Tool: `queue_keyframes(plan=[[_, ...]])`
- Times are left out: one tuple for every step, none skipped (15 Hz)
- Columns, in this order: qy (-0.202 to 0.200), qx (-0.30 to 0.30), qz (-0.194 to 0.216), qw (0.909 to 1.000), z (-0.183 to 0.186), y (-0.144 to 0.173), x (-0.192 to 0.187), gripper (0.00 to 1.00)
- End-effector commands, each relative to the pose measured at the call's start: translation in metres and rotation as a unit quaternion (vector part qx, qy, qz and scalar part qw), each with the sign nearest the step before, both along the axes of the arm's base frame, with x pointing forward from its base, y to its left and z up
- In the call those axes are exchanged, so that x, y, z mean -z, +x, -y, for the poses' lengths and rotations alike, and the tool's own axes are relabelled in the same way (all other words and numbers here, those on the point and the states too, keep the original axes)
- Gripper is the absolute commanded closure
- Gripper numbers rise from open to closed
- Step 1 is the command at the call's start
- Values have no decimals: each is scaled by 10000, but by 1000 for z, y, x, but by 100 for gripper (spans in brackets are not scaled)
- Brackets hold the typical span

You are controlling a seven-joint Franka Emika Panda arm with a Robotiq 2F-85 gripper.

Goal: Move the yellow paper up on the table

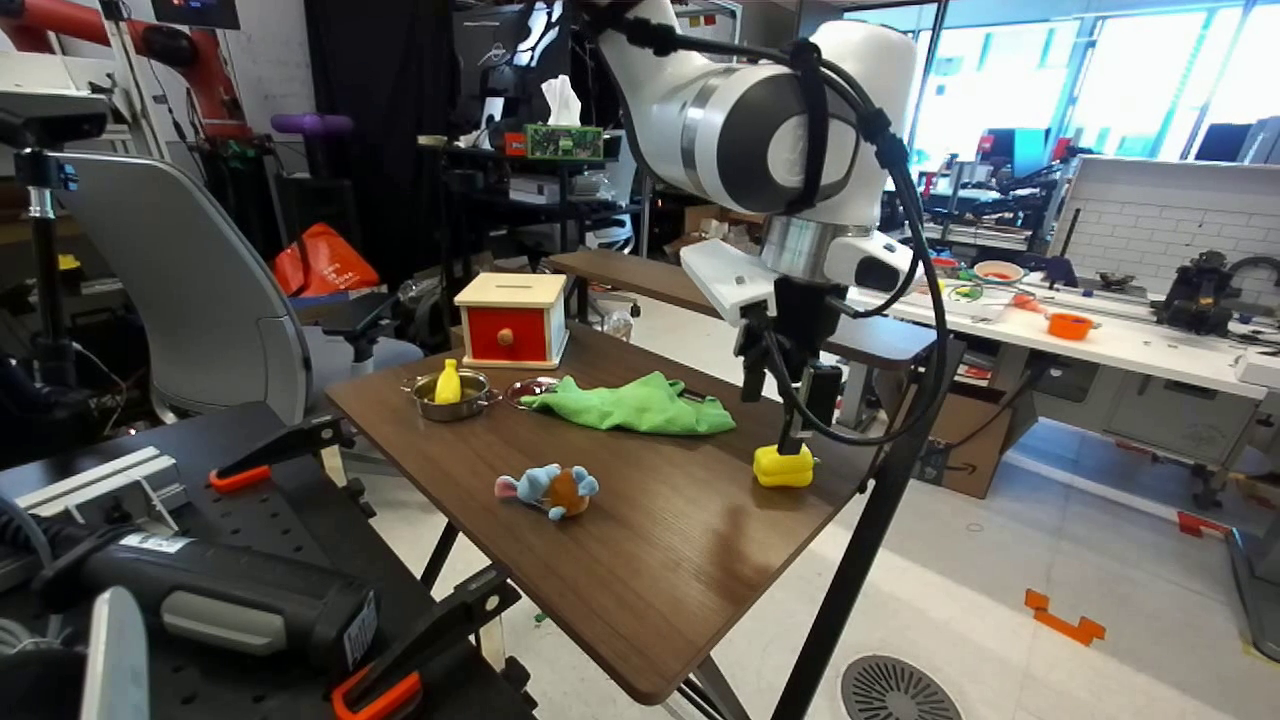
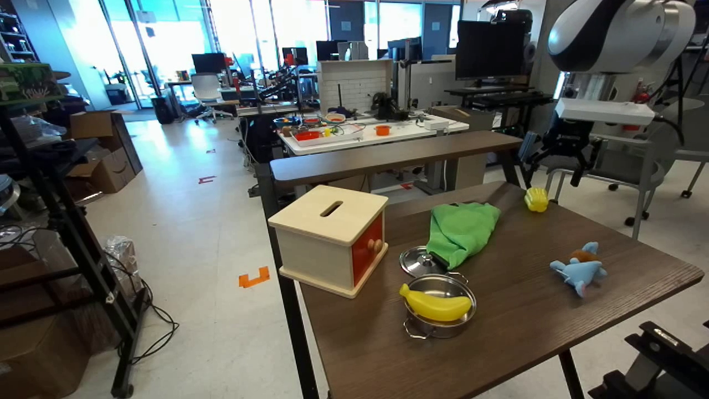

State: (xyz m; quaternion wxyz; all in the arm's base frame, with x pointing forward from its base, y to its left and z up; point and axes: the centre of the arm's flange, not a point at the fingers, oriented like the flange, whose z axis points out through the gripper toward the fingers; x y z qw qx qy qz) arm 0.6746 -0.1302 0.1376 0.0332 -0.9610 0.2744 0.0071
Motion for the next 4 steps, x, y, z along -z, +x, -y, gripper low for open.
queue_keyframes(plan=[[-62,-239,-58,9997,-9,-8,-8,0],[-96,-411,-121,9990,-18,-17,-13,0],[-110,-512,-168,9985,-25,-23,-17,0],[-118,-560,-198,9982,-29,-27,-19,0]])
